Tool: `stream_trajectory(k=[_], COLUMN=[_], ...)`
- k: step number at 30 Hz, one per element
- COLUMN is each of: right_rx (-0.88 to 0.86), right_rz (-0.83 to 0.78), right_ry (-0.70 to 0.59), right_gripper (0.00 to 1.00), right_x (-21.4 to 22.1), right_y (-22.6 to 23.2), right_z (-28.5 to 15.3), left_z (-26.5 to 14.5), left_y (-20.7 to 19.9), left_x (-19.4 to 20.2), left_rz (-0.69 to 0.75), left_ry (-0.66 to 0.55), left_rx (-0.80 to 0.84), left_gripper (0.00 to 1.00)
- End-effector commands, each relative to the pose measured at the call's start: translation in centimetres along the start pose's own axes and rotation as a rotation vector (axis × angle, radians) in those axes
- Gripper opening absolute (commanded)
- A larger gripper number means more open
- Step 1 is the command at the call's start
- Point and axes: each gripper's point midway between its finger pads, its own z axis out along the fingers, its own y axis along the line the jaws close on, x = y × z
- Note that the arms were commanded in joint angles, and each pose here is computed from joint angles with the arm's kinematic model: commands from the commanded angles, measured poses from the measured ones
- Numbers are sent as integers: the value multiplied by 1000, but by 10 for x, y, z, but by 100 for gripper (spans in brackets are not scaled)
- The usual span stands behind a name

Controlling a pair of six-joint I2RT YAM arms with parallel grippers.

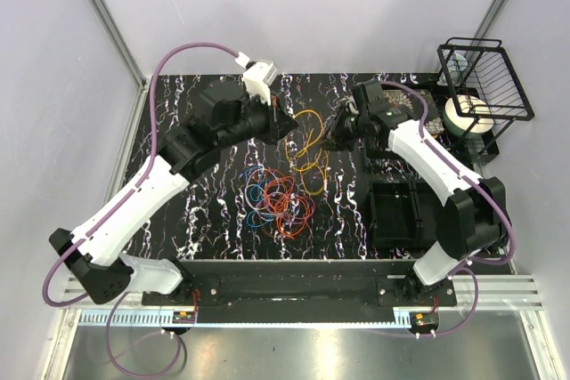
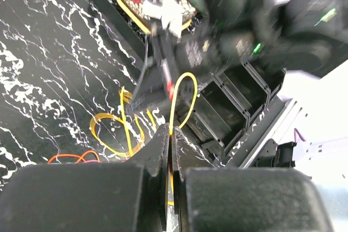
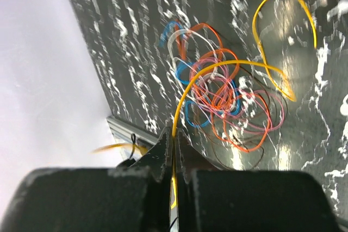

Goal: Untangle the cables

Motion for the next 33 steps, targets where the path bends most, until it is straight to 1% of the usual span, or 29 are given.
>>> stream_trajectory(k=[1, 4, 5, 8, 11, 14, 17, 21, 23, 24, 25, 26, 27, 28, 32, 33], right_rx=[-70, -170, -213, -272, -284, -287, -285, -281, -283, -273, -272, -272, -252, -259, -251, -217], right_rz=[-112, -178, -212, -270, -302, -328, -339, -342, -341, -334, -334, -331, -313, -316, -327, -313], right_ry=[-148, -198, -231, -274, -329, -367, -379, -396, -420, -439, -459, -478, -506, -539, -631, -632], right_gripper=[0, 0, 0, 0, 0, 0, 0, 0, 0, 0, 0, 0, 0, 0, 0, 0], right_x=[-30, -37, -38, -35, -34, -30, -27, -25, -27, -32, -34, -37, -45, -49, -66, -72], right_y=[37, 67, 82, 105, 115, 120, 122, 122, 122, 120, 121, 122, 117, 121, 128, 123], right_z=[-61, -96, -116, -151, -181, -203, -215, -224, -232, -235, -240, -246, -251, -262, -294, -293], left_z=[-12, -8, -4, 9, 23, 35, 47, 59, 66, 69, 72, 73, 76, 74, 60, 51], left_y=[0, 23, 28, 34, 41, 48, 50, 49, 42, 37, 29, 18, 17, 14, 35, 36], left_x=[-11, 9, 18, 34, 46, 55, 58, 51, 41, 37, 28, 26, 27, 20, 28, 26], left_rz=[-18, -51, -59, -90, -107, -124, -142, -169, -177, -176, -171, -157, -152, -142, -121, -120], left_ry=[-102, -81, -60, -21, 11, 32, 44, 36, 27, 28, 23, 37, 50, 42, 48, 35], left_rx=[-25, -122, -138, -147, -166, -183, -188, -190, -164, -141, -107, -54, -48, -47, -161, -174], left_gripper=[0, 0, 0, 0, 0, 1, 1, 3, 6, 13, 24, 50, 90, 99, 99, 99])
